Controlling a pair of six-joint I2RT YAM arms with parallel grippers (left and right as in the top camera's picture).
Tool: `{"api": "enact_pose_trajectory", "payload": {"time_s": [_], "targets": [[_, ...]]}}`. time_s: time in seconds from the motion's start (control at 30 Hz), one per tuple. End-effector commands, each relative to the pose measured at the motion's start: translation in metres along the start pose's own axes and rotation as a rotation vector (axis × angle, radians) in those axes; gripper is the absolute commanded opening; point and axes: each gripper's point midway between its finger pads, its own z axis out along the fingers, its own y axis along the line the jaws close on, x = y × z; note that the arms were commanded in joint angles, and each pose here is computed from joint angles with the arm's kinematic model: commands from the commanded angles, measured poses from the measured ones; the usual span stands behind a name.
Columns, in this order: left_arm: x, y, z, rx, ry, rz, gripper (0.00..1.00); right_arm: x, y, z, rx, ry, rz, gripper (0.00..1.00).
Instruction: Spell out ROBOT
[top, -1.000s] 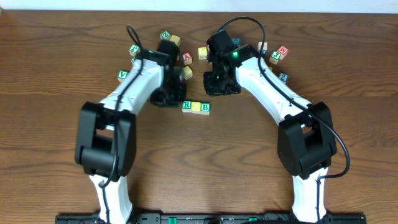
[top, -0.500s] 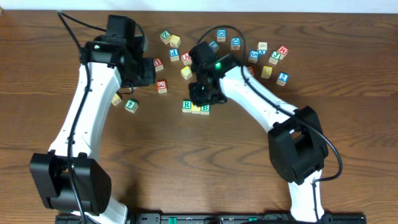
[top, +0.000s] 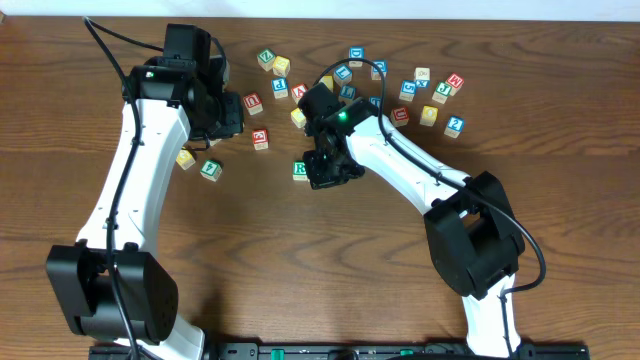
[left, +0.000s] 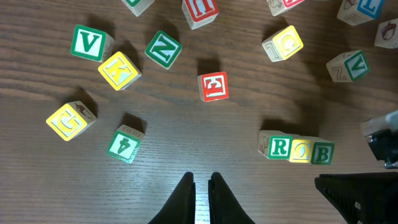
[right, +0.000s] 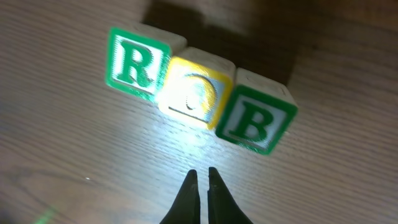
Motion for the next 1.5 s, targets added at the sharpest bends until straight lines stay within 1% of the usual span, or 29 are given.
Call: {"api": "enact_pose_trajectory", "payload": {"time_s": [0.0,0.23,0.6,1.0,1.13,1.3,1.47], "targets": [[-0.004,0.003,-0.002,-0.013,-0.008,-0.006,0.09,0.006,-0.009,0.007,0.045,0.015,0.002,0.01],[-0.004,0.003,-0.002,-0.013,-0.009,-0.006,0.09,0.009,-0.013,0.019,0.048,0.010,0.009,0.02],[-0.001,0.003,0.000,-0.014,0.001,-0.007,0.09,0.001,-0.021,0.019,0.093,-0.028,0.009,0.06],[-0.001,0.003,0.000,-0.015,0.001,-0.007,0.09,-0.001,-0.020,0.019,0.092,-0.035,0.007,0.05],[-0.001,0.003,0.000,-0.015,0.001,-0.007,0.10,0.003,-0.011,0.020,0.053,-0.019,0.001,0.04],[-0.001,0.003,0.000,-0.014,0.001,-0.007,0.09,0.007,-0.001,0.022,0.048,-0.018,-0.032,0.05],[-0.001,0.003,0.000,-0.015,0.001,-0.007,0.09,0.004,0.005,0.023,0.053,-0.037,-0.050,0.07]]}}
